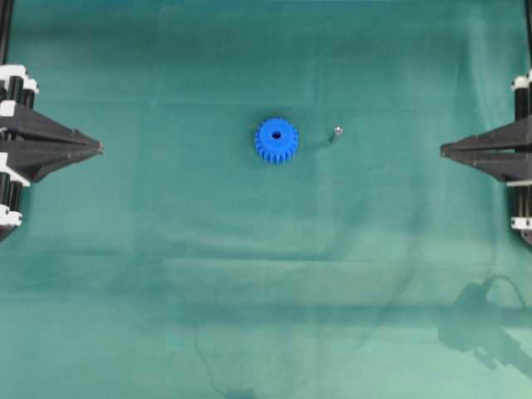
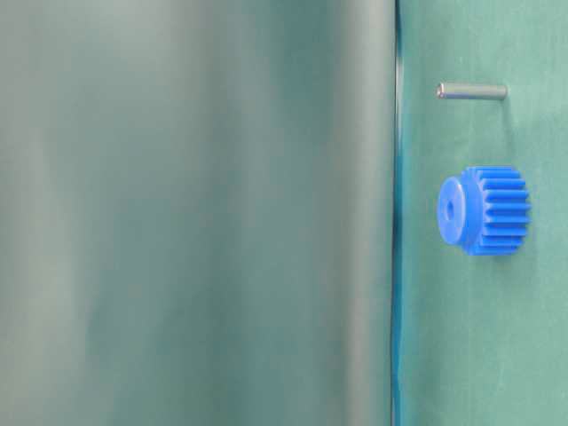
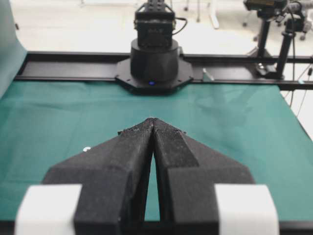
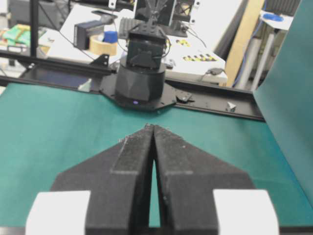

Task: Insert the shaft placed at a random location into the center hole of the small gear at another random location.
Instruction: 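Move the right gripper left toward the small silver shaft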

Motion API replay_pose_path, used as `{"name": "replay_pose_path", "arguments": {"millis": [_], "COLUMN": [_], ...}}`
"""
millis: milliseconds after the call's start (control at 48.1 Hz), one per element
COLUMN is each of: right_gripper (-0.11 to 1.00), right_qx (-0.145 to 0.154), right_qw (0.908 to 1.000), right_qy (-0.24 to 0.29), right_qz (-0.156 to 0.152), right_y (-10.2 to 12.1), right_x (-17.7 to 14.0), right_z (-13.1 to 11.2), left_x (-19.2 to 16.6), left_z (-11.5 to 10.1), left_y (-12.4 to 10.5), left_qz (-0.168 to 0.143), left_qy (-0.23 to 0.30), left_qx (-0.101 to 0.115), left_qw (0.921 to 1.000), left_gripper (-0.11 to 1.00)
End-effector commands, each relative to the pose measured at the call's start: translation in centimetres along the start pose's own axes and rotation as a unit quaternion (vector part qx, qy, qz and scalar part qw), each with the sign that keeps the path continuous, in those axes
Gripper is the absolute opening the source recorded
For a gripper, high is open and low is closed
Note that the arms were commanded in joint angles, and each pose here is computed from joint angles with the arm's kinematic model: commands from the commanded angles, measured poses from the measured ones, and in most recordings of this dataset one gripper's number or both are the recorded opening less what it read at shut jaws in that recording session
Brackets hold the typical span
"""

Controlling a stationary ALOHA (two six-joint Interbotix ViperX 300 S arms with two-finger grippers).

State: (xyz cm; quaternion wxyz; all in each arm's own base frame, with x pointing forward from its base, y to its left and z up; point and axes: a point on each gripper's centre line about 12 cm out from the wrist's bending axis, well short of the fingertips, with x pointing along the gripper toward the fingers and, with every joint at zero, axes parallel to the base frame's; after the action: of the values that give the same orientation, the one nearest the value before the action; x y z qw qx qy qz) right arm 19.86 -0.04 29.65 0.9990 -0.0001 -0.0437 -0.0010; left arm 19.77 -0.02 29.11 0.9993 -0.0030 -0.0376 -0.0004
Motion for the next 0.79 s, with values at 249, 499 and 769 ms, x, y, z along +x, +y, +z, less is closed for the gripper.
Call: {"name": "replay_pose_path", "arguments": {"millis": [249, 499, 769], "right_gripper": [0.11, 0.16, 0.78], "right_qx": [-0.005, 0.014, 0.039], "right_qw": [0.9959, 0.9874, 0.9778], "right_qy": [0.033, 0.096, 0.135], "right_qz": [-0.084, -0.125, -0.156], "right_y": [-3.8, -6.2, -7.5], "right_x": [2.1, 4.8, 6.6], "right_z": [-2.9, -8.4, -13.9], "left_x": [0.1, 0.1, 0.0], "left_z": [0.5, 0.0, -0.5], "left_y": [0.3, 0.6, 0.8], "left_qz": [0.009, 0.016, 0.023], "left_qy": [-0.005, 0.001, 0.008], "left_qx": [-0.010, -0.011, -0.010], "left_qw": [0.9999, 0.9998, 0.9996], "left_gripper": [0.00, 0.00, 0.00]}}
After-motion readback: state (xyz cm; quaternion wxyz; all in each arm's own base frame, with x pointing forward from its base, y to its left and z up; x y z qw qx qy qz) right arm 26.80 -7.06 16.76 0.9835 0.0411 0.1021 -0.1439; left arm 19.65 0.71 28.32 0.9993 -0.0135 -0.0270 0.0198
